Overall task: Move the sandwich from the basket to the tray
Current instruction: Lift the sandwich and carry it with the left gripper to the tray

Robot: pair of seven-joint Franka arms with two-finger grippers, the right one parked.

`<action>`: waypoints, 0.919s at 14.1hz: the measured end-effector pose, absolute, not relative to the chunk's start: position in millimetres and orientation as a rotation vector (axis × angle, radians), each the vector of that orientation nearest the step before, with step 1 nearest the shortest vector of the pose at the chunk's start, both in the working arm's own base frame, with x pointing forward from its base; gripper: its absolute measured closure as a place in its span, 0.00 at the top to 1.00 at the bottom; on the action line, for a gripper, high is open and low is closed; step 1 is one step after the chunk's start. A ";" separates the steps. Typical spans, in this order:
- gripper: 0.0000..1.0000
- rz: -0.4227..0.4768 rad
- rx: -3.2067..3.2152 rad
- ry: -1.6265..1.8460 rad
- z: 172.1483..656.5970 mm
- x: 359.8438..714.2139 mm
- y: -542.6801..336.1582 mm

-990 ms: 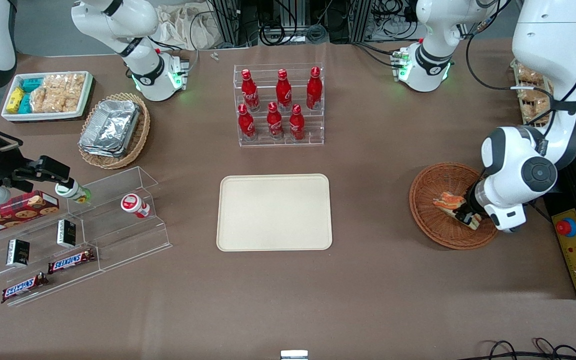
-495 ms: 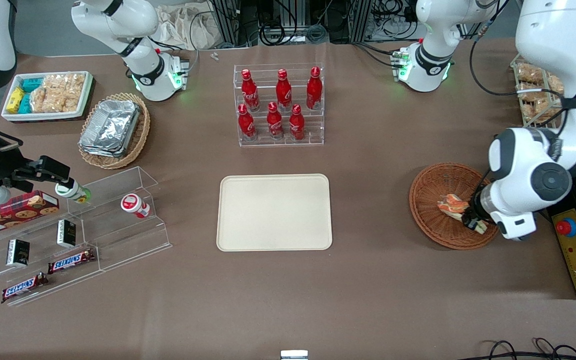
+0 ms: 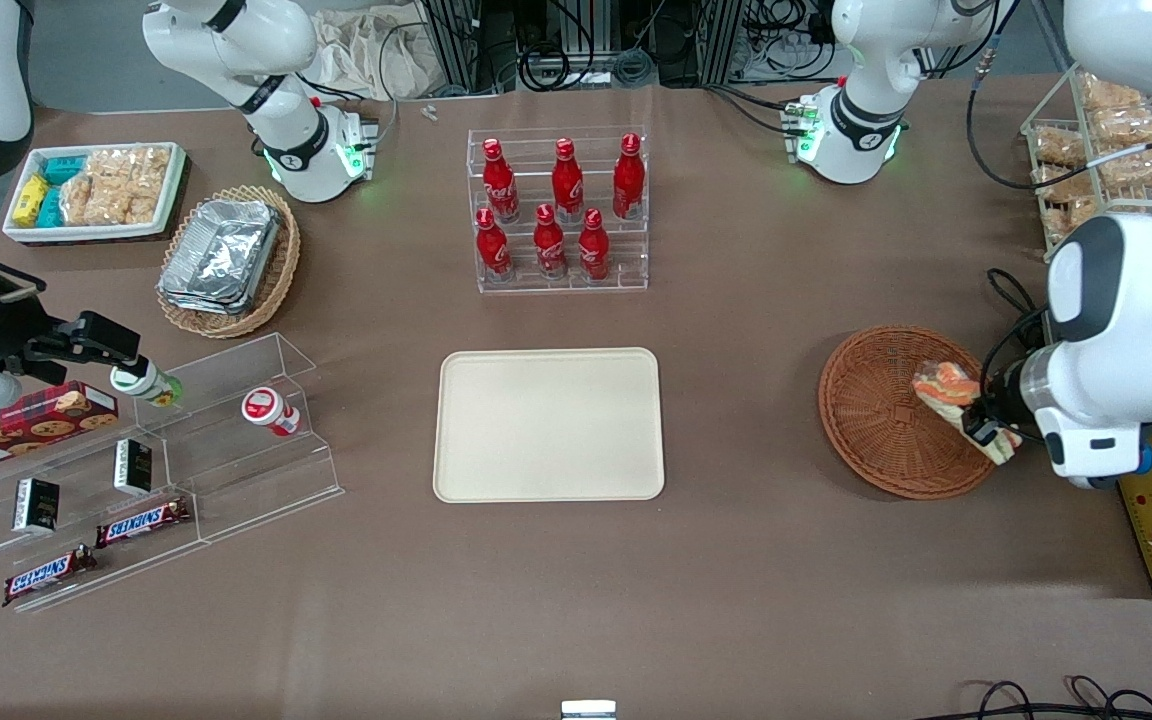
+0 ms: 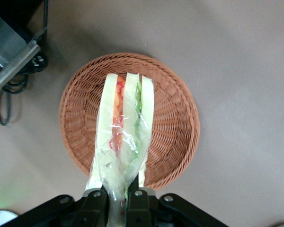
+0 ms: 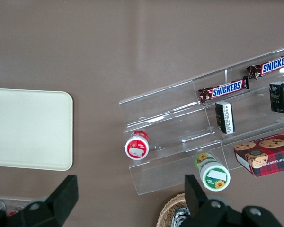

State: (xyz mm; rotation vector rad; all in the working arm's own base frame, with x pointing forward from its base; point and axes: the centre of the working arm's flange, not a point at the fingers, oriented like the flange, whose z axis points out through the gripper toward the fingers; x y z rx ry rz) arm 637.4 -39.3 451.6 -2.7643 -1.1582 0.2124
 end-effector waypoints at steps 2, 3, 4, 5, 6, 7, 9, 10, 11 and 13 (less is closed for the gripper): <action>0.15 0.178 -2.840 -1.048 490.3 637.0 -64.5; 0.15 0.152 -2.879 -0.996 505.9 635.8 -82.4; 0.15 0.135 -2.919 -0.935 516.7 633.1 -103.8; 0.15 0.130 -2.955 -0.864 522.2 629.0 -126.8; 0.15 0.137 -2.987 -0.790 523.0 623.5 -150.5; 0.15 0.151 -3.012 -0.721 520.7 617.6 -174.5; 0.15 0.182 -3.050 -0.596 506.1 607.5 -222.3; 0.15 0.175 -3.075 -0.541 494.7 605.4 -246.6; 0.15 0.158 -3.101 -0.494 481.1 604.3 -269.1; 0.15 0.131 -3.153 -0.420 447.1 603.5 -307.4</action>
